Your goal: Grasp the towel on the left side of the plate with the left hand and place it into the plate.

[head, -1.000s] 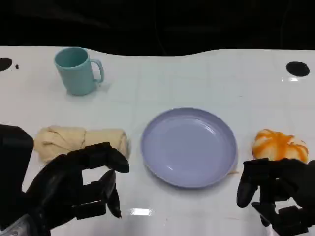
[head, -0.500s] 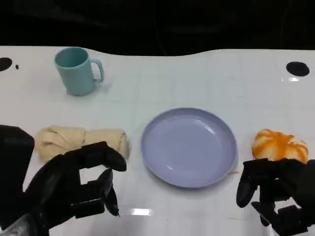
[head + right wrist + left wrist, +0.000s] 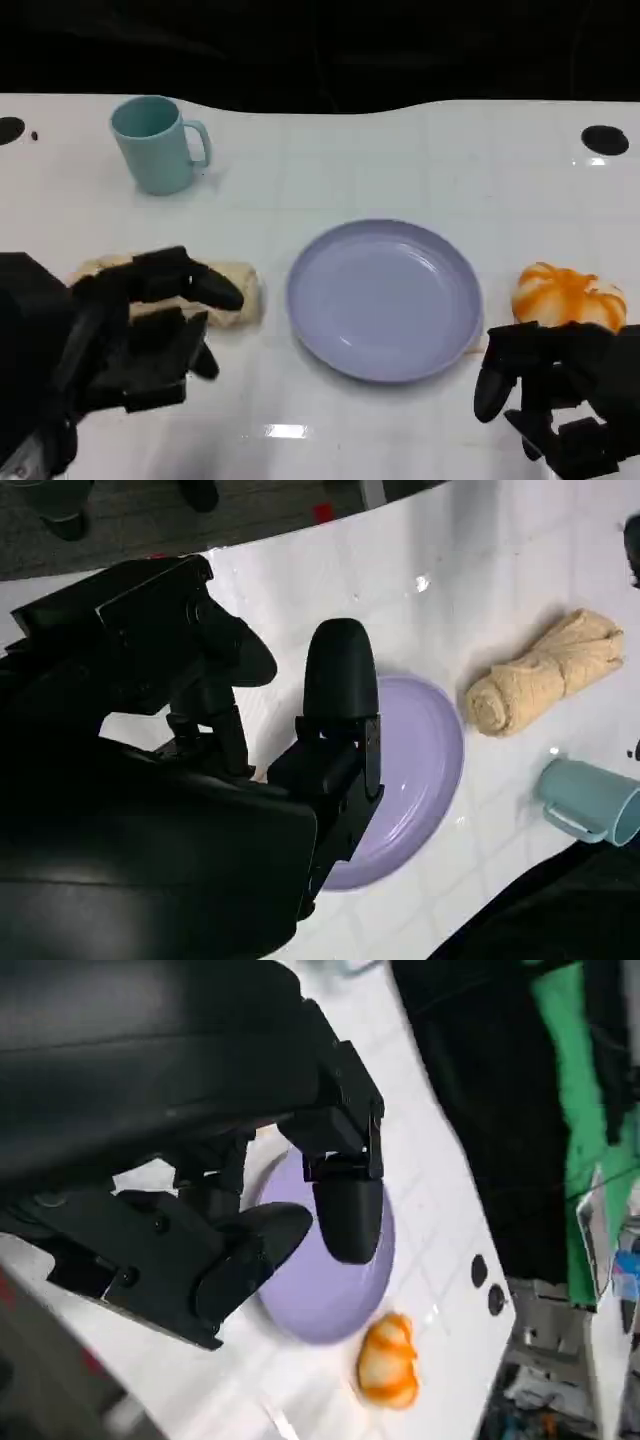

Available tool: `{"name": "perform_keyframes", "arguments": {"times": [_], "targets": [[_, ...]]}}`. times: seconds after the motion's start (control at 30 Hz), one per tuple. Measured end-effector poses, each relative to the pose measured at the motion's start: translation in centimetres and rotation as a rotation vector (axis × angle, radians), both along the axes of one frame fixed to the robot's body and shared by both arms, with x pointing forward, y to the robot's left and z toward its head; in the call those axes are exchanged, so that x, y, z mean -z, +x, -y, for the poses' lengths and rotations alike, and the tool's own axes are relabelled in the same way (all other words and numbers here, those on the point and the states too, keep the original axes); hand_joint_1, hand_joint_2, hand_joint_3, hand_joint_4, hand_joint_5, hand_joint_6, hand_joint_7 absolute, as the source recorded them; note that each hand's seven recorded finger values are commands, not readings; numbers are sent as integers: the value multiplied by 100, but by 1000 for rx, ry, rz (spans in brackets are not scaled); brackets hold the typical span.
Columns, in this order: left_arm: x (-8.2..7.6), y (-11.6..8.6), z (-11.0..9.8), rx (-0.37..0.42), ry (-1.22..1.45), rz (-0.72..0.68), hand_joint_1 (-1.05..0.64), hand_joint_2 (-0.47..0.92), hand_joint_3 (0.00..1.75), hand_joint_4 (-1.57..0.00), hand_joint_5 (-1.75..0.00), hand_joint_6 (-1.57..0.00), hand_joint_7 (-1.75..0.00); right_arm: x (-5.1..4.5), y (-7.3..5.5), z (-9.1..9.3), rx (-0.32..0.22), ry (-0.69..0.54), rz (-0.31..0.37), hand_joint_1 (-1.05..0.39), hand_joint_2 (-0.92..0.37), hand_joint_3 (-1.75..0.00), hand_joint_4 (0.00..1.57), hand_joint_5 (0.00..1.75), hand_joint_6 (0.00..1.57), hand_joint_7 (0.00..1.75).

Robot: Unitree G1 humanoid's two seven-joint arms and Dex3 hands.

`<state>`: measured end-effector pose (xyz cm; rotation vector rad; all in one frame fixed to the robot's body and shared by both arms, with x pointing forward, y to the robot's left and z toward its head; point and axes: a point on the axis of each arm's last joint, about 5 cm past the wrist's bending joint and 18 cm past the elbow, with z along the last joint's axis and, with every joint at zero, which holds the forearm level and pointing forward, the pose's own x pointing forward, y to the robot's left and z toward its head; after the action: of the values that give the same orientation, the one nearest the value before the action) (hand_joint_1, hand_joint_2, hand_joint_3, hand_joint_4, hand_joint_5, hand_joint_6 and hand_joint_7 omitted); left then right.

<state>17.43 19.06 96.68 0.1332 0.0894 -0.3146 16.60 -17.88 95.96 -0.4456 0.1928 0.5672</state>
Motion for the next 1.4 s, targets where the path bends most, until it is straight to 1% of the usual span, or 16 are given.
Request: {"name": "perform_keyframes", "arguments": {"times": [0.03,0.07,0.13,0.2,0.3,0.37,0.4,0.47,0.63,0.67,0.77,0.83,1.03,1.13,1.27,1.4], "targets": [[-15,11,-17,2,44,36,-28,90,24,-40,-92,-53,-30,-2,3,-6,0,-1,0,3,-60,-103,71,167,68,142],[-27,25,-36,2,91,68,-29,91,18,-37,-89,-51,-25,-4,7,-12,1,-3,2,3,-60,-103,71,167,68,142],[-44,48,-64,5,174,115,-31,91,11,-32,-85,-49,-18,-6,12,-19,3,-8,3,3,-60,-102,70,167,68,142],[-50,76,-79,11,234,143,-35,91,4,-24,-76,-44,-10,-5,13,-29,1,-11,3,3,-60,-102,70,167,68,142],[-74,152,-100,39,401,198,-38,89,1,-21,-67,-39,-4,-8,16,-38,-3,-12,5,4,-61,-102,70,166,68,142],[-96,210,-102,50,517,245,-44,87,0,-25,-51,-35,-1,-7,16,-37,-3,-12,6,4,-61,-102,70,166,68,142],[-103,236,-95,57,591,272,-46,87,0,-26,-46,-34,0,-8,16,-37,-3,-12,6,4,-61,-102,70,166,68,142],[-104,282,-84,71,730,311,-50,88,0,-25,-40,-31,0,-8,15,-38,-3,-12,7,3,-61,-102,70,167,68,142],[-67,441,18,115,1030,365,-60,90,1,-22,-35,-25,0,-12,8,-41,-1,-10,9,3,-61,-101,70,167,68,142],[-67,470,35,123,1069,366,-60,89,0,-23,-35,-25,0,-15,7,-42,-2,-10,10,3,-61,-101,70,167,68,142],[-56,575,89,160,1161,346,-61,87,0,-27,-24,-24,0,-20,4,-45,-2,-13,14,3,-61,-100,70,167,68,142],[-30,653,121,178,1201,326,-62,88,0,-29,-22,-25,0,-23,3,-45,-2,-13,16,3,-61,-100,70,167,68,142],[120,873,200,219,1269,239,-60,86,0,-43,-14,-32,-1,-29,0,-50,-5,-11,19,3,-61,-101,70,168,68,142],[190,949,221,234,1280,196,-60,88,1,-43,-11,-32,0,-31,-1,-51,-6,-11,20,2,-61,-102,70,169,68,142],[271,1091,296,265,1309,142,-59,88,1,-45,-10,-36,-2,-34,-3,-53,-7,-10,22,2,-61,-102,70,168,68,143],[422,1213,352,316,1327,67,-59,91,1,-47,-9,-39,-2,-34,-8,-50,-6,-9,20,3,-61,-102,69,170,68,143]]}}
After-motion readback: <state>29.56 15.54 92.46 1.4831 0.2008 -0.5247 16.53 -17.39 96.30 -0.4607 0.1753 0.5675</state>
